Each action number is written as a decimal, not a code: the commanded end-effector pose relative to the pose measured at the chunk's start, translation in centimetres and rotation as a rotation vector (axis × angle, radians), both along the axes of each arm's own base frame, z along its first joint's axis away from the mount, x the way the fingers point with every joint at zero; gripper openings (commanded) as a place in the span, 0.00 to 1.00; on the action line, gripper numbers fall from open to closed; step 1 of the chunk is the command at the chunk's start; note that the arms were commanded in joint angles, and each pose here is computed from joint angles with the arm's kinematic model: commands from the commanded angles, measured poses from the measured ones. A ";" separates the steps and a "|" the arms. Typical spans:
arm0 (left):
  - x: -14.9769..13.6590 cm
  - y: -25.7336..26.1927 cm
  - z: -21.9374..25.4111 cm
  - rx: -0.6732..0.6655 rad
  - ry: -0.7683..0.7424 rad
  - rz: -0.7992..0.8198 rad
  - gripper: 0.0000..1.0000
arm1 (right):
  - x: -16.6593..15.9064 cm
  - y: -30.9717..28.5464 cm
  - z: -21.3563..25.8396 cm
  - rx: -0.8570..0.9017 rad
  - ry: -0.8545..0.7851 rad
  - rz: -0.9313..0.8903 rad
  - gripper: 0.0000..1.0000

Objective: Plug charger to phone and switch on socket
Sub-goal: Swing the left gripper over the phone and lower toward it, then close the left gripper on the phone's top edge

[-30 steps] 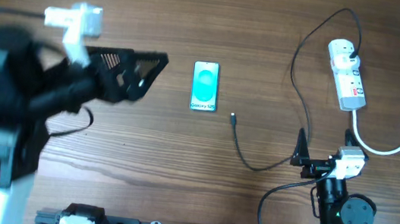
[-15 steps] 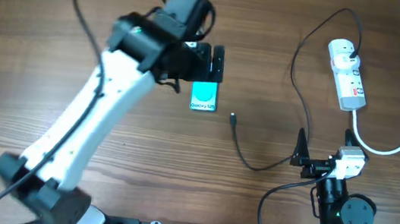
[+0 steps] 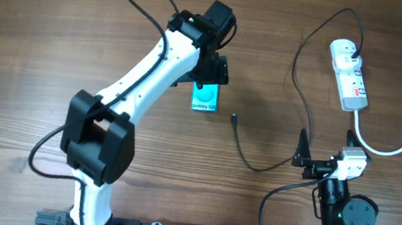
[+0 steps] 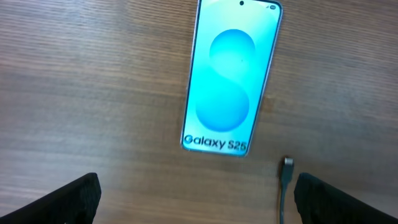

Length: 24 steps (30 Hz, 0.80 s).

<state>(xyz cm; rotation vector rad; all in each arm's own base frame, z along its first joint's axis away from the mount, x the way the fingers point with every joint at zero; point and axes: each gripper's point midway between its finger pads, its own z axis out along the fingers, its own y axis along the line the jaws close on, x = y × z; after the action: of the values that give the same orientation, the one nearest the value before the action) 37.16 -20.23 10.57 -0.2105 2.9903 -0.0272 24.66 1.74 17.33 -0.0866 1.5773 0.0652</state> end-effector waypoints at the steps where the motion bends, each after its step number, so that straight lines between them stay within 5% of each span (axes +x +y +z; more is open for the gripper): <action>1: 0.8 -0.8 -1.9 0.005 0.007 -0.001 1.00 | 0.0 0.0 0.1 -0.010 -0.006 -0.005 1.00; 5: 1.3 -2.6 -3.6 -0.049 0.025 -0.139 1.00 | 0.0 0.0 0.1 -0.010 -0.006 -0.005 1.00; 24: 2.9 -3.2 -7.2 -0.046 0.012 -0.136 1.00 | 0.0 0.0 0.1 -0.010 -0.006 -0.005 1.00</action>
<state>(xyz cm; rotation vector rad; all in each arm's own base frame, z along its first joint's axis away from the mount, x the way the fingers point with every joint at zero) 40.26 -23.47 4.73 -0.0340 2.9869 -0.1324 24.66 1.75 17.32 -0.0869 1.5777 0.0655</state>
